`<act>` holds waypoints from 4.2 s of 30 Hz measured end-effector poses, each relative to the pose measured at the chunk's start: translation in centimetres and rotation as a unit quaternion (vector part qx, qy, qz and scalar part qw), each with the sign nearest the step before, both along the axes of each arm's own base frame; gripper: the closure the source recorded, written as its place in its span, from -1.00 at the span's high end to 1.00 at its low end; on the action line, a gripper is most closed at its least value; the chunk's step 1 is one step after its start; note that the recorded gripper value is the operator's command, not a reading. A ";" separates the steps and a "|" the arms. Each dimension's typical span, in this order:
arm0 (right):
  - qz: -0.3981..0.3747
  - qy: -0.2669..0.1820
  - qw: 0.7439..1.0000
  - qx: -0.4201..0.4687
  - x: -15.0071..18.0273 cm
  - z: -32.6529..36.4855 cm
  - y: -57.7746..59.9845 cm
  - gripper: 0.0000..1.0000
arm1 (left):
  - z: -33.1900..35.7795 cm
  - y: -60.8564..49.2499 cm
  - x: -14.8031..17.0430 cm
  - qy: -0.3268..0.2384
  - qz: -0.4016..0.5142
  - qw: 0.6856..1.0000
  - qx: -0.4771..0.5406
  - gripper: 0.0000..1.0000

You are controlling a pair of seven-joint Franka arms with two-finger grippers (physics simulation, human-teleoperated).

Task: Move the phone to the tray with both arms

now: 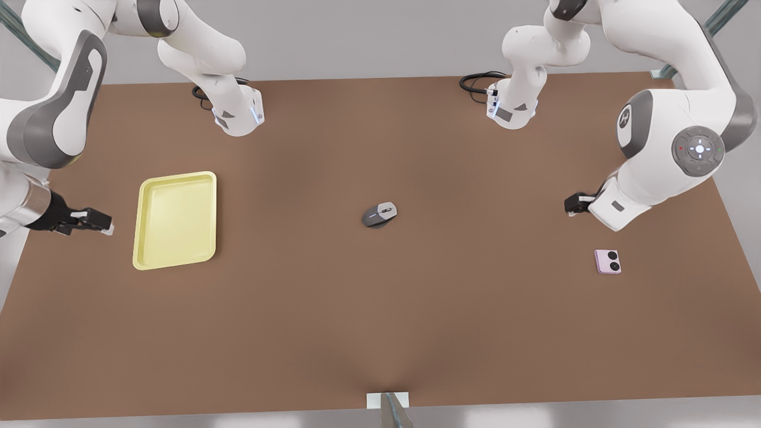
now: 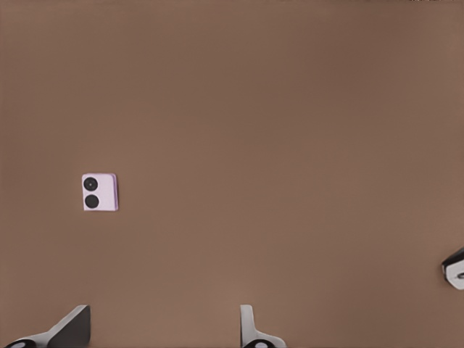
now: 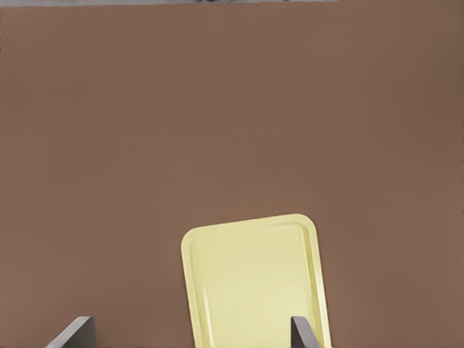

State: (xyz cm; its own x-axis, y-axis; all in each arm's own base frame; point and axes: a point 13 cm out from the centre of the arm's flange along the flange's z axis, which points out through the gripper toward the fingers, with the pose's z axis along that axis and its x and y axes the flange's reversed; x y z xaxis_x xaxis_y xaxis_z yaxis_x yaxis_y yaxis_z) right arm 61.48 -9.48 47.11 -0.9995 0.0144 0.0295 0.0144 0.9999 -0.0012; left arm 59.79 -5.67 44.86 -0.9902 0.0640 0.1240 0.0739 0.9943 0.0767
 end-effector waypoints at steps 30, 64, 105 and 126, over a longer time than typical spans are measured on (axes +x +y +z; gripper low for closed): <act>0.030 -0.023 0.999 -0.004 1.2 0.4 0.1 1.00 | -38.6 27.7 -0.3 -0.061 -0.036 0.997 -0.024 1.00; 0.036 -0.026 0.999 -0.005 1.3 0.5 0.1 1.00 | -42.3 27.4 -0.3 -0.077 -0.078 0.992 -0.054 0.46; 0.037 -0.026 0.999 -0.005 1.3 0.4 0.1 1.00 | -24.7 -50.5 -0.8 -0.076 -0.170 0.965 -0.183 0.42; 0.037 -0.027 0.999 -0.006 1.3 0.5 0.0 1.00 | -35.6 -64.7 -9.0 -0.133 0.034 0.968 -0.208 0.50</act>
State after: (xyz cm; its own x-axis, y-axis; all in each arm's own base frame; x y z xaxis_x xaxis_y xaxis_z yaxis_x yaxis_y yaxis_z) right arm 62.81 -9.44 47.65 -0.9980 -0.0589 -0.0240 -0.0586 0.9982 -0.0136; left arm 50.79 -70.39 9.28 -0.9872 -0.0134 -0.1592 0.0396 0.9450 -0.3247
